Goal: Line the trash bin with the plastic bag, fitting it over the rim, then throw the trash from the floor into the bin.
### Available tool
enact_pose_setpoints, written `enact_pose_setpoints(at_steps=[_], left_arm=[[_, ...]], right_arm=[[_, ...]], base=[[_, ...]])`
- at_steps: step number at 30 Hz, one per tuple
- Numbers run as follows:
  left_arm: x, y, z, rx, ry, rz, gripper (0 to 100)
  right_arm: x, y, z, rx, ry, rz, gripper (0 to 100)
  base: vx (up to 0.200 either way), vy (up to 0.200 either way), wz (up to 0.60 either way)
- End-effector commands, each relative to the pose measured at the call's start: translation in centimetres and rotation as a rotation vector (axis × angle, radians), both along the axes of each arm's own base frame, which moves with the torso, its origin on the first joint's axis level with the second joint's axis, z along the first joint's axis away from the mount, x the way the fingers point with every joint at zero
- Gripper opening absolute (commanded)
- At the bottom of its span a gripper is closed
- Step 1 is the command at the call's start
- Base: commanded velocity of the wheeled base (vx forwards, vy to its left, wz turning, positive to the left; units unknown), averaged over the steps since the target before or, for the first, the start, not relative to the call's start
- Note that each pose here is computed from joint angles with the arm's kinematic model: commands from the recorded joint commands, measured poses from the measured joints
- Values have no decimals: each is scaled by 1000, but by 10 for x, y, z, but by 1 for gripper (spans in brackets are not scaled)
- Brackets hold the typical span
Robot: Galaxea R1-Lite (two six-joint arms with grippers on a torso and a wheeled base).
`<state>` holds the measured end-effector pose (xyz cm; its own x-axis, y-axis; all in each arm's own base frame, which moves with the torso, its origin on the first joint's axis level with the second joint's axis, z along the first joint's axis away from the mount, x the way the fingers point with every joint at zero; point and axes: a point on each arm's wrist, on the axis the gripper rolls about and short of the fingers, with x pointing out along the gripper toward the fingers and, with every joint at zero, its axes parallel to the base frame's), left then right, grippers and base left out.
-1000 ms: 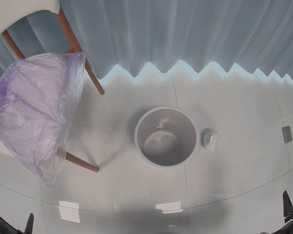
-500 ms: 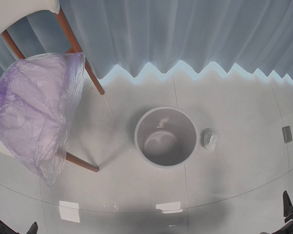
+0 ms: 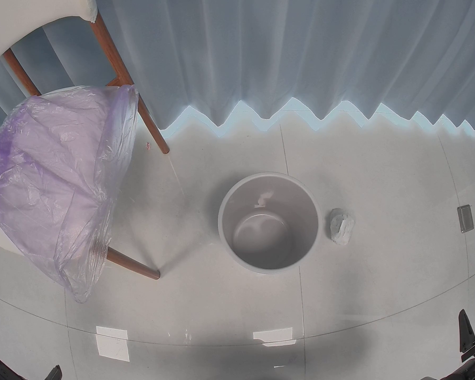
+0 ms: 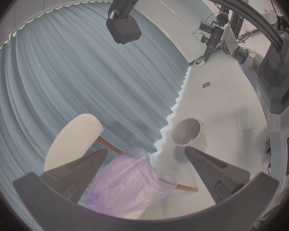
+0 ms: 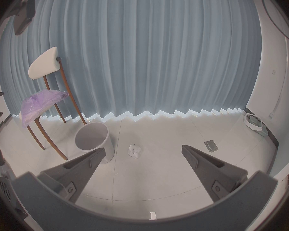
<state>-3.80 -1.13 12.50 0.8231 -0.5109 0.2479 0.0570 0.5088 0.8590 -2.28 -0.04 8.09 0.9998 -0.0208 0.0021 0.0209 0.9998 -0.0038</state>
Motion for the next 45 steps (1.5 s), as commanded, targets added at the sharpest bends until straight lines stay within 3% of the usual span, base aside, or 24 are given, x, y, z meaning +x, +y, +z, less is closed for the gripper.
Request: enact_pose_setpoints(at_steps=[1, 11, 23, 32, 45], left_arm=[[-2, 0, 6, 1, -14, -8, 100], [3, 2, 26, 18, 1, -54, 100], [17, 3, 30, 30, 98, -128, 100], [31, 1, 50, 40, 148, -165, 100], [56, -5, 61, 127, 209, -217, 100]], right_arm=[[0, 0, -5, -1, 2, -1, 100], [0, 0, -5, -1, 2, 1, 100], [0, 0, -5, -1, 2, -1, 100], [0, 0, -5, -1, 2, -1, 100], [0, 0, -5, -1, 2, 1, 100]], base=[[0, 0, 0], [0, 0, 0], [0, 0, 0], [0, 0, 0], [0, 0, 0]])
